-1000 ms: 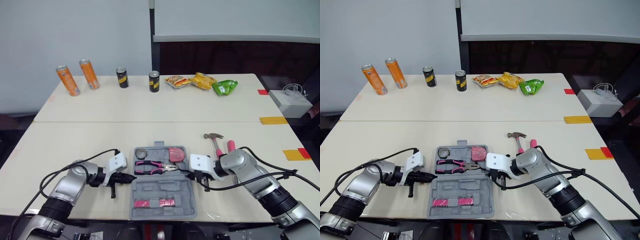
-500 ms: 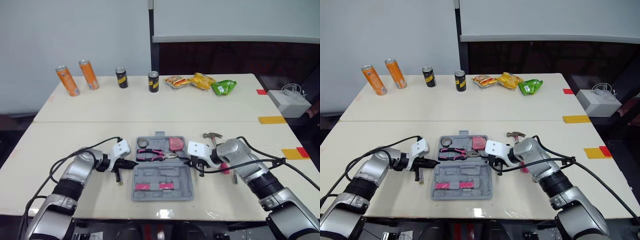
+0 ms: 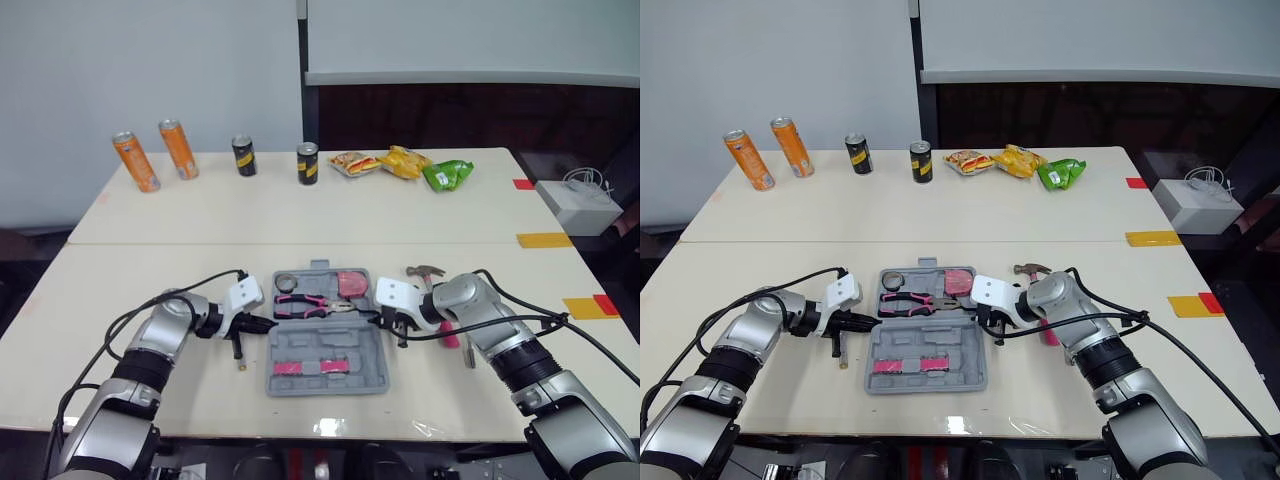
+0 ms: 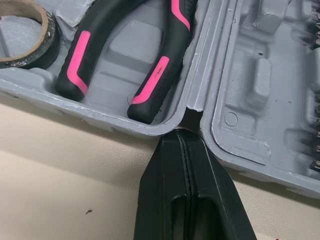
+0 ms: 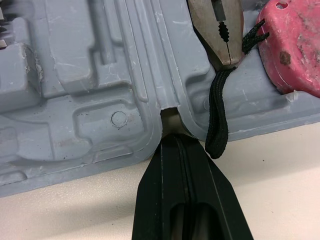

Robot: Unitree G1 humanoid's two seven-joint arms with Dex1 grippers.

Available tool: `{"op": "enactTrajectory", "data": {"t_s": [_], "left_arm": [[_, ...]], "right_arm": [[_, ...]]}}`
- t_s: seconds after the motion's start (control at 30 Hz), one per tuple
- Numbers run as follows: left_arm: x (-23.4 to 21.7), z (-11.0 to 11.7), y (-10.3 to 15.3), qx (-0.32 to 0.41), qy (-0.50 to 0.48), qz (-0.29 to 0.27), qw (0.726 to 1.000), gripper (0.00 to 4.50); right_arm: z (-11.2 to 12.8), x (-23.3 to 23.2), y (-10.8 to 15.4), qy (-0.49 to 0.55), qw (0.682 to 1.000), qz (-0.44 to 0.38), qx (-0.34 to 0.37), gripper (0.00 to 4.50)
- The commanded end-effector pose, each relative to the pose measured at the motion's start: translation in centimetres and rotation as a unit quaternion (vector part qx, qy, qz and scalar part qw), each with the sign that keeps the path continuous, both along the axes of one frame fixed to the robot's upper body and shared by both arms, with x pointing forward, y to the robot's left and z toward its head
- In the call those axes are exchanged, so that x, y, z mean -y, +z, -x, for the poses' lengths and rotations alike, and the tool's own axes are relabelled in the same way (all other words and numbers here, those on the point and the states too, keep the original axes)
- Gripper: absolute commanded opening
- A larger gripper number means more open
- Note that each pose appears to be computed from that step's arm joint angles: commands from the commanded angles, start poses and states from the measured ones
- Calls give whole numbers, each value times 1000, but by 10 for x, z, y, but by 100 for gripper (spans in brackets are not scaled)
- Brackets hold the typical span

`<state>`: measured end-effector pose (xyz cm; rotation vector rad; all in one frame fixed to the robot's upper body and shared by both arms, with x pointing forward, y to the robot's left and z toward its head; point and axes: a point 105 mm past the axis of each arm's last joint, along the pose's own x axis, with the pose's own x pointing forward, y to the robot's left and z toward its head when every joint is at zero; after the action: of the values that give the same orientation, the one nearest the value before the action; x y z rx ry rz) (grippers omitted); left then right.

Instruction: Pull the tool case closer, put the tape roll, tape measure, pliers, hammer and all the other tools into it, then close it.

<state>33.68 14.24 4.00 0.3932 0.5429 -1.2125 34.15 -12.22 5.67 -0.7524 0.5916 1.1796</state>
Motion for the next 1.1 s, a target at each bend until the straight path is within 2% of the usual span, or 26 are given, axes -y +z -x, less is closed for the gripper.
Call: {"op": "enactTrajectory", "data": {"t_s": [0.03,0.27,0.6,1.1], "left_arm": [[31,13,10,3,-62,34,997,0],[32,22,8,-6,-67,32,997,0],[26,19,4,-7,-55,20,998,0],[30,25,1,-12,-68,20,997,0]], "right_arm": [[13,-14,-3,31,999,-10,-15,2],[28,-17,-5,37,999,-15,-31,2],[42,-17,-8,36,998,-17,-48,2],[48,-11,-8,27,998,-11,-55,2]]}}
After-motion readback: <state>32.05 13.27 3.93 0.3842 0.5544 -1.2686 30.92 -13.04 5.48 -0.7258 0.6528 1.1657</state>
